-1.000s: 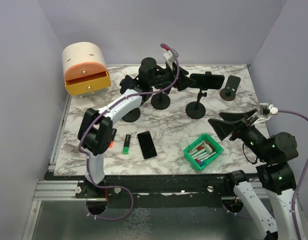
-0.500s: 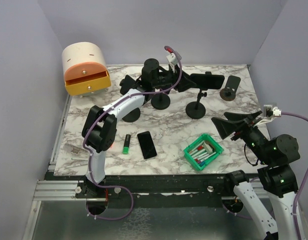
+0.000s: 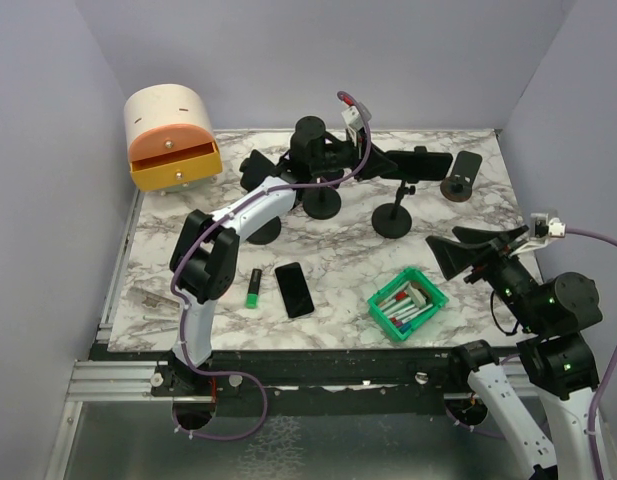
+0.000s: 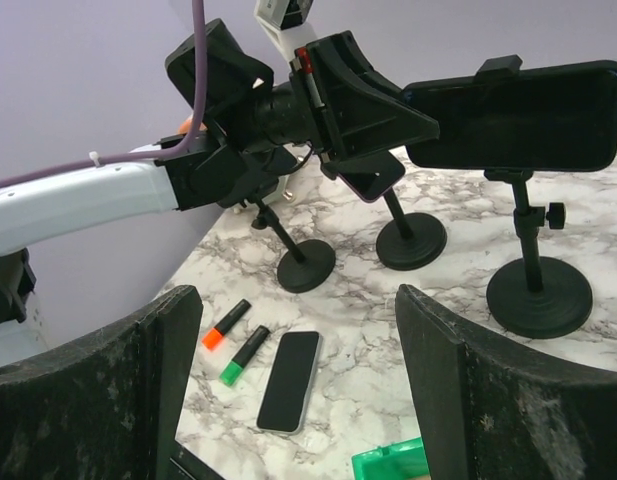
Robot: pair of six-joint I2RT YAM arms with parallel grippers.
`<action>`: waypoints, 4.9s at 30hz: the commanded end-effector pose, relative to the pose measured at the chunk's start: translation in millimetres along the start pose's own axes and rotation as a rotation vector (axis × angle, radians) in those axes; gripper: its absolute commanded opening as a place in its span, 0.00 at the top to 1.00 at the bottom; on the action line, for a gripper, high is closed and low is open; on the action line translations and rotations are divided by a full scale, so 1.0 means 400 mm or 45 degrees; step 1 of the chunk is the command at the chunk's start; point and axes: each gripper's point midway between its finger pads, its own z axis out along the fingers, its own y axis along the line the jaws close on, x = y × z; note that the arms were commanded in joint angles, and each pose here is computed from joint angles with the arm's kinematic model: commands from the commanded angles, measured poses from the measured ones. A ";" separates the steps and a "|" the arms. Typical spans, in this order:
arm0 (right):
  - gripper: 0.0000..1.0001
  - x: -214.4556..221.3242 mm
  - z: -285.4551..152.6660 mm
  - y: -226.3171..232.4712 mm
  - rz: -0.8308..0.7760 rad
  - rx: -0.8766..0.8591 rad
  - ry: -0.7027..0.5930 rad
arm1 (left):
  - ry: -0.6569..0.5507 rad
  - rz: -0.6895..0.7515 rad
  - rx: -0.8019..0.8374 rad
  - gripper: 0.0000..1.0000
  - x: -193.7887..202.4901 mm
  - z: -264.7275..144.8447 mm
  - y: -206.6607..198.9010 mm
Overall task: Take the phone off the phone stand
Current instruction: Pick up the phone stand with the phone at the center of the board, then place the phone stand with the phone at the center of the board, then remove the phone from the phone stand.
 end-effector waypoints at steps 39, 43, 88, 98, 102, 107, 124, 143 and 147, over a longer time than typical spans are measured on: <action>0.14 -0.080 -0.082 0.030 -0.011 0.029 -0.158 | -0.440 0.289 -0.074 1.00 -0.408 -0.206 -0.353; 0.14 -0.086 -0.076 0.048 0.004 -0.019 -0.159 | -0.457 0.304 -0.104 1.00 -0.398 -0.269 -0.397; 0.12 0.148 0.163 0.018 0.663 -0.228 0.158 | -0.522 -0.024 -0.414 1.00 0.003 -0.445 -0.400; 0.00 0.138 0.198 0.026 0.849 -0.250 0.167 | -0.502 -0.058 -0.442 1.00 0.071 -0.451 -0.382; 0.00 0.153 0.218 0.026 0.876 -0.232 0.216 | -0.475 -0.087 -0.443 1.00 0.106 -0.448 -0.377; 0.00 0.182 0.222 0.018 0.857 -0.208 0.267 | -0.469 -0.097 -0.444 1.00 0.119 -0.450 -0.377; 0.01 0.174 0.180 0.028 0.713 -0.192 0.294 | -0.483 -0.070 -0.403 0.61 0.095 -0.454 -0.401; 0.00 0.162 0.091 -0.206 0.372 0.552 0.227 | -0.498 -0.022 -1.078 0.01 0.002 -0.686 -0.310; 0.00 0.164 0.081 -0.277 0.385 0.778 0.212 | -0.365 -0.171 -1.457 0.01 0.017 -0.748 -0.239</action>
